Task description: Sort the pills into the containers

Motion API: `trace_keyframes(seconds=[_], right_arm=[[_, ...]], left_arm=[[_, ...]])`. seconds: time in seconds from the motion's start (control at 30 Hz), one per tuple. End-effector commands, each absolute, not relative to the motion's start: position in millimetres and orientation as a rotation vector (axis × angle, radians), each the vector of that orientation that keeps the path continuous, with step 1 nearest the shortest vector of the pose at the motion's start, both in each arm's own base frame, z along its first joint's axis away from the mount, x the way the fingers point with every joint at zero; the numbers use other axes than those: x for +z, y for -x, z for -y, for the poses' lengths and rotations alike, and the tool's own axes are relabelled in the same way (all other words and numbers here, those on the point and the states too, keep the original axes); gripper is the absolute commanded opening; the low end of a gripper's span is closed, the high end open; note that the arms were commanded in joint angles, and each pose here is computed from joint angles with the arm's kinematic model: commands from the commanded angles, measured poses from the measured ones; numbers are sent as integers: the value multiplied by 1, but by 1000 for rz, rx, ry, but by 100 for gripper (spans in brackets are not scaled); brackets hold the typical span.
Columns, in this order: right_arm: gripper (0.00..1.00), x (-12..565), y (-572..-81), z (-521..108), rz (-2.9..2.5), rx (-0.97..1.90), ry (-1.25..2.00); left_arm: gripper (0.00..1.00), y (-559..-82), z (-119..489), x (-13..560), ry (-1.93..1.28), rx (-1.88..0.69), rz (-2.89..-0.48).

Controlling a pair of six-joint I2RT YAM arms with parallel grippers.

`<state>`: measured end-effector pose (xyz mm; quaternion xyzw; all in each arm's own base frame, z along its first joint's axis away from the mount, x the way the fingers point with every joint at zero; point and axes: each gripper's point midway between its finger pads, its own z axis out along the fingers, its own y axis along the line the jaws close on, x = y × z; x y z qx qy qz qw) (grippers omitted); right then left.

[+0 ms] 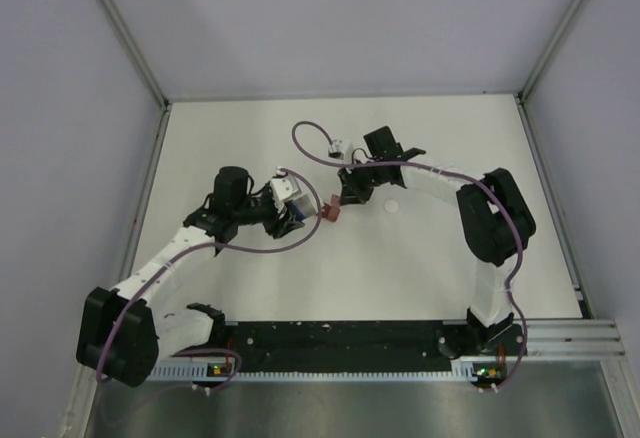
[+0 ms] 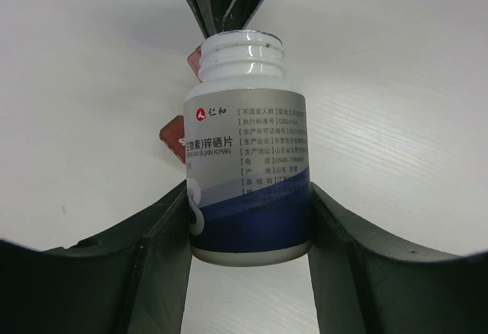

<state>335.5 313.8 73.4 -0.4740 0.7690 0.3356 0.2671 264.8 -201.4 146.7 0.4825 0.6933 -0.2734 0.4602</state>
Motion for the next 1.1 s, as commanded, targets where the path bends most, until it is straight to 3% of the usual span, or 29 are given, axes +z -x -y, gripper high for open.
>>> trace_keyframes(seconds=[0.0,1.07], right_arm=[[2,99,-343,-316,-2021,874,1216],[0,85,-311,-293,-2138,996,997]], left_arm=[[0,-276,202,158,-1192,-633,-1660],[0,-271,218,111,-1311,-563,-1844]])
